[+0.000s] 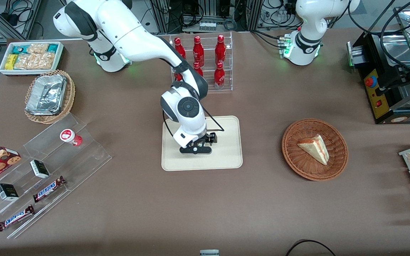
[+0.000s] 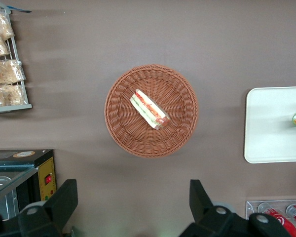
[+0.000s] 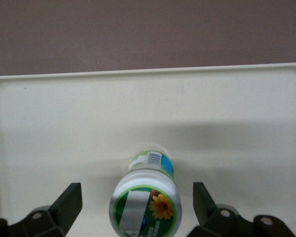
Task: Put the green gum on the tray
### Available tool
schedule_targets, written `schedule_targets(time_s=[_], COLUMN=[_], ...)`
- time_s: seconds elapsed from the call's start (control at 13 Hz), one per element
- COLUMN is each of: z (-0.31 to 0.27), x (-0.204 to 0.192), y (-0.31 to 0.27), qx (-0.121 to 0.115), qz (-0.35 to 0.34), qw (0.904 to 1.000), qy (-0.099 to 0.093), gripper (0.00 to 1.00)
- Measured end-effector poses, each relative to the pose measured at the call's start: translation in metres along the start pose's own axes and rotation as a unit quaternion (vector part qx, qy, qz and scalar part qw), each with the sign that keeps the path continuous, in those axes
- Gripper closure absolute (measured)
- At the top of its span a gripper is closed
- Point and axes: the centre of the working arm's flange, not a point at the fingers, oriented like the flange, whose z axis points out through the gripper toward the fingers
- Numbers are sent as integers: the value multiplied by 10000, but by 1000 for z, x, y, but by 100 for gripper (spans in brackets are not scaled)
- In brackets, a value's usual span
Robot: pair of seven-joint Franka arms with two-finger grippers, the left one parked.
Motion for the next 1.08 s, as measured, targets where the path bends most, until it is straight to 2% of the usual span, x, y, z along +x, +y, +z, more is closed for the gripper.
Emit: schedule_targets(time_s=[0.08, 0.31, 0.92, 1.08], z=[-7, -56, -170, -182], x=[1, -2, 10, 18], y=[3, 16, 65, 84], qx=[-67, -323, -315, -197], qz=[-133, -593, -656, -693], qw=[9999, 9965, 9948, 9935], qy=[-77, -484, -710, -877], gripper=[0, 0, 0, 0])
